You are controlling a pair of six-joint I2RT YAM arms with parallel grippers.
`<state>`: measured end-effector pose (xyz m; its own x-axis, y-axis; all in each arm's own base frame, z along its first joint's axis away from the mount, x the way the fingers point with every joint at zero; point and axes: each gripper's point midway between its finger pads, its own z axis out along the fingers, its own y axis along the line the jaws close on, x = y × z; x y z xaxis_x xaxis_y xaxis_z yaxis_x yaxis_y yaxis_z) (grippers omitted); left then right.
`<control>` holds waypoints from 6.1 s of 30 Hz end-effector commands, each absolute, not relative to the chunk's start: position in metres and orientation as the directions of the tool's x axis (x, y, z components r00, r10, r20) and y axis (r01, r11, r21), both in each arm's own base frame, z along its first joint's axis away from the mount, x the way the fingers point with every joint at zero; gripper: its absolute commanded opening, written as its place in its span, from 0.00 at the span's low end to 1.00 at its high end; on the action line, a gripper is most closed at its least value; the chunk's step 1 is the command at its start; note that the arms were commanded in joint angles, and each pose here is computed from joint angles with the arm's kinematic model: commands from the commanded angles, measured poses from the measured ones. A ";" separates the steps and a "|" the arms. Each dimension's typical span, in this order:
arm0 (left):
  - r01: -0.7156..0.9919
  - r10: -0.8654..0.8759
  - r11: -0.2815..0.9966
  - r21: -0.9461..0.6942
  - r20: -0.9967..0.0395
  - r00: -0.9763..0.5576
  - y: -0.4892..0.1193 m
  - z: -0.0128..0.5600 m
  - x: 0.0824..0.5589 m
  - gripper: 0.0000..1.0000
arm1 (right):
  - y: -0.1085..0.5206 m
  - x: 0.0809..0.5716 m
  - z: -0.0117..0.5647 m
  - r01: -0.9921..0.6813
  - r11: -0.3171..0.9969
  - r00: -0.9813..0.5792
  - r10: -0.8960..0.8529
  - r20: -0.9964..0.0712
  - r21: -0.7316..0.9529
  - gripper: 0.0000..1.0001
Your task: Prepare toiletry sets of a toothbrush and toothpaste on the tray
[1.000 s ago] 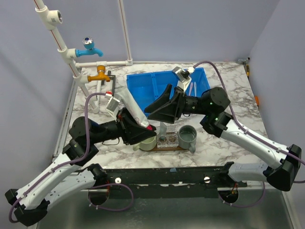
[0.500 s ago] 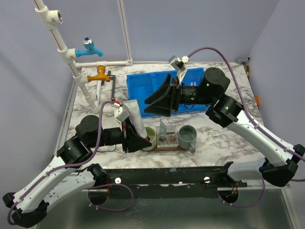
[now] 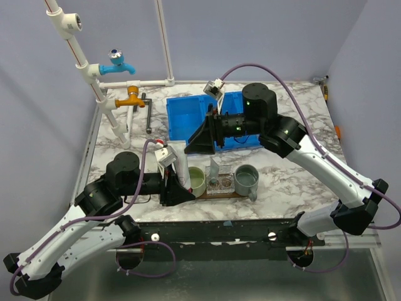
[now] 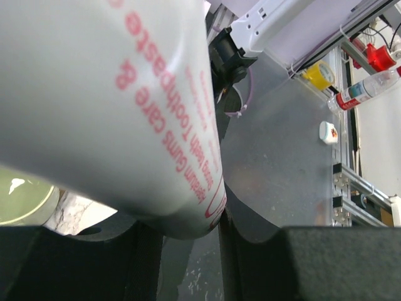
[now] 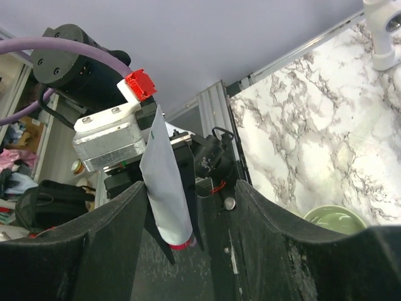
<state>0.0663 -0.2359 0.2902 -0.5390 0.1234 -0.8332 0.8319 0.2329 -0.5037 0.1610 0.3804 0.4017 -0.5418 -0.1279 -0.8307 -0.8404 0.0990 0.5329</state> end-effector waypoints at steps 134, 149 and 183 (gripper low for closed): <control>0.598 -0.111 0.741 -0.304 -0.934 -0.338 -0.134 0.250 0.126 0.99 | 0.267 0.225 0.252 -0.614 0.789 -0.443 -0.326 -0.835 0.017 0.00; 0.597 -0.119 0.740 -0.309 -0.934 -0.337 -0.134 0.250 0.126 0.99 | 0.270 0.231 0.238 -0.614 0.789 -0.425 -0.336 -0.840 -0.005 0.00; 0.586 -0.098 0.753 -0.299 -0.932 -0.349 -0.135 0.244 0.129 0.99 | 0.265 0.230 0.177 -0.608 0.792 -0.425 -0.383 -0.820 -0.055 0.00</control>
